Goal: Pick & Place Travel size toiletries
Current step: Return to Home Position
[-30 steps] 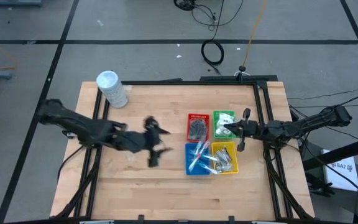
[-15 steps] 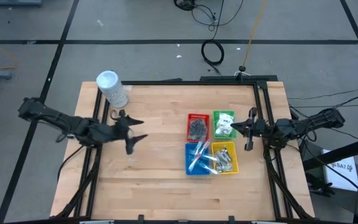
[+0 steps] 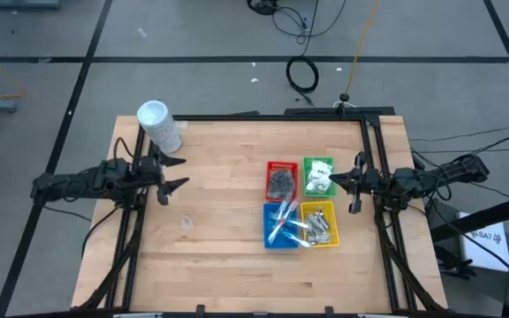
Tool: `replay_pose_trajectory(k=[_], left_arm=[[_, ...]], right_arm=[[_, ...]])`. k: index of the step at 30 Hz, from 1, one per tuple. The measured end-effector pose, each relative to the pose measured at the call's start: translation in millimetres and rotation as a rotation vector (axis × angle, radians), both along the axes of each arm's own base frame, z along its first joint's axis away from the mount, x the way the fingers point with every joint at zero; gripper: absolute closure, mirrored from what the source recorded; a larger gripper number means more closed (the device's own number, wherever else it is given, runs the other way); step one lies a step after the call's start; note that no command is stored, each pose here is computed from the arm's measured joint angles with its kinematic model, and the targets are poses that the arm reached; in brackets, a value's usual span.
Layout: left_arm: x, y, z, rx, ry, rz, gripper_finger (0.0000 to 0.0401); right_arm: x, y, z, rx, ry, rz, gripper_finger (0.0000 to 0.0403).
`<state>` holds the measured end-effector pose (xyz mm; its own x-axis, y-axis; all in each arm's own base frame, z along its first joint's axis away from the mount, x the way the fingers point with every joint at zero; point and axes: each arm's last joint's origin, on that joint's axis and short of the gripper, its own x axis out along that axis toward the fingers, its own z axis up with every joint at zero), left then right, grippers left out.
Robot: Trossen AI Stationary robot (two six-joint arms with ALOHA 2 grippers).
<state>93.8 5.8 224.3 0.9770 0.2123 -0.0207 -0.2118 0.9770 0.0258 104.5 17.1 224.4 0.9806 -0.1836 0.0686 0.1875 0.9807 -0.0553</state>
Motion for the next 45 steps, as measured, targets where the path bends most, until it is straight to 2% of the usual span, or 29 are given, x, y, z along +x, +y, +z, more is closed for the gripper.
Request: replay_pose_trajectory(k=[6,12,21,25,30,35,39,42,45], left_arm=[[2.6,3.6,-36.8,-0.055,0.025,0.031,0.0117],[6.9,3.9,-57.4,-0.065,-0.015,0.029,0.0115],[7.7,3.6,-56.9,-0.053,-0.017,0.017,0.0114],[7.7,3.6,-57.5,-0.069,-0.015,0.017,0.0118],[8.5,3.6,-59.3,-0.076,0.007,0.017,0.0113],[8.6,3.6,-58.3,-0.046,0.0,0.017,0.0111],[8.6,3.6,-58.1,-0.021,0.001,0.016,0.0115],[8.6,3.6,-58.1,-0.027,0.0,0.017,0.0118],[8.6,3.6,-57.9,-0.026,-0.002,0.016,0.0117]], right_arm=[[-1.4,-0.4,-0.5,-0.01,0.006,0.0,0.0403],[-7.9,-2.3,-2.1,-0.004,0.013,0.0,0.0403],[-17.8,-5.2,-6.4,0.038,0.028,0.005,0.0403],[-26.9,-7.9,-3.7,0.075,-0.031,0.008,0.0403],[-25.5,-7.3,-5.5,0.034,-0.03,0.009,0.0403],[-18.9,-2.7,-15.2,0.031,-0.128,0.107,0.0403],[-14.0,-1.8,-29.9,0.047,-0.17,0.102,0.0403],[-15.6,-3.1,-25.3,0.061,-0.247,0.076,0.0403],[-14.7,-3.8,-27.4,0.059,-0.232,0.065,0.0403]])
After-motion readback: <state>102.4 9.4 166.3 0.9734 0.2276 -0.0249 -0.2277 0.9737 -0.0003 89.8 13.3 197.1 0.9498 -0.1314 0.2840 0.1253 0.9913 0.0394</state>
